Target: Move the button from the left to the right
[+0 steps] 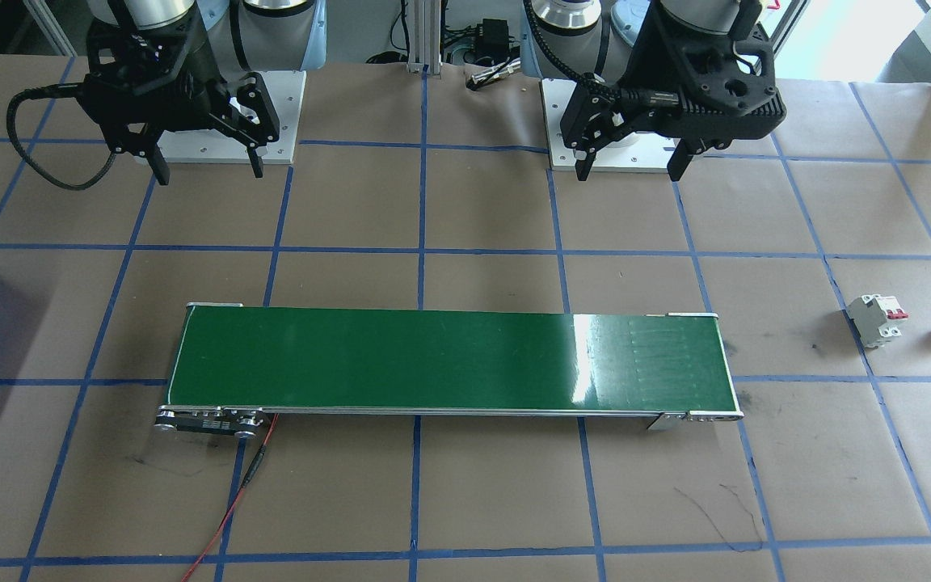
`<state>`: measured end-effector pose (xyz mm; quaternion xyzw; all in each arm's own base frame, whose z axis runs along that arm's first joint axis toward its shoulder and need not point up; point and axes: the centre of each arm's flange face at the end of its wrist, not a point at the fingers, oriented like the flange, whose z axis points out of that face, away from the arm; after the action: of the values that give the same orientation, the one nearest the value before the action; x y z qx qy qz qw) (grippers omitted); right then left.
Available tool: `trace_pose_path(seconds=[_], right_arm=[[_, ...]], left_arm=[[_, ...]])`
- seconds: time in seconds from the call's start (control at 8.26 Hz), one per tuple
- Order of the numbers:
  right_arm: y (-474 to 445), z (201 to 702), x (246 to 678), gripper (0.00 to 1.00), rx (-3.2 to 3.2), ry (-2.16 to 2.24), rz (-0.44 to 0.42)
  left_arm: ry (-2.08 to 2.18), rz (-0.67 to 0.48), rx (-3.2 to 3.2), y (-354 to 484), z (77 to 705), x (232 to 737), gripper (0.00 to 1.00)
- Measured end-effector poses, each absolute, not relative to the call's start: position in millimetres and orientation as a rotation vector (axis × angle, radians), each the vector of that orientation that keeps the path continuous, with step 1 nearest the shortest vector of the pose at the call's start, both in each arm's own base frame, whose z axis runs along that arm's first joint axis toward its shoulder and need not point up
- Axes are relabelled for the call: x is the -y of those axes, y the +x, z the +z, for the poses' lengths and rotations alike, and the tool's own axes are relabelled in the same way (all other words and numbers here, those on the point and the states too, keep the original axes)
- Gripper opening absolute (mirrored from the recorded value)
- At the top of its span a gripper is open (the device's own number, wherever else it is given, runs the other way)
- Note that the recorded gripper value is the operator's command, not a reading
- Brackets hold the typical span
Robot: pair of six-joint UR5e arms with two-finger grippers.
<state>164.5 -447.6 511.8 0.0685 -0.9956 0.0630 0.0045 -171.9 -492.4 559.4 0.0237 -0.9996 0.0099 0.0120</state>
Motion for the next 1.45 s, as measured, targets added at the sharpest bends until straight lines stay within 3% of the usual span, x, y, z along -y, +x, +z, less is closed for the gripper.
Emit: trace_pose_path(seconds=[0.61, 1.45], right_arm=[[164.5, 511.7, 447.5, 1.00, 3.118, 0.215, 0.196], [164.4, 508.0, 450.0, 1.00, 3.116, 0.214, 0.184]], left_arm=[[0.137, -0.012, 3.212, -136.7, 543.8, 497.0, 1.00], [0.772, -0.087, 3.156, 190.6, 507.0, 522.6, 1.00]])
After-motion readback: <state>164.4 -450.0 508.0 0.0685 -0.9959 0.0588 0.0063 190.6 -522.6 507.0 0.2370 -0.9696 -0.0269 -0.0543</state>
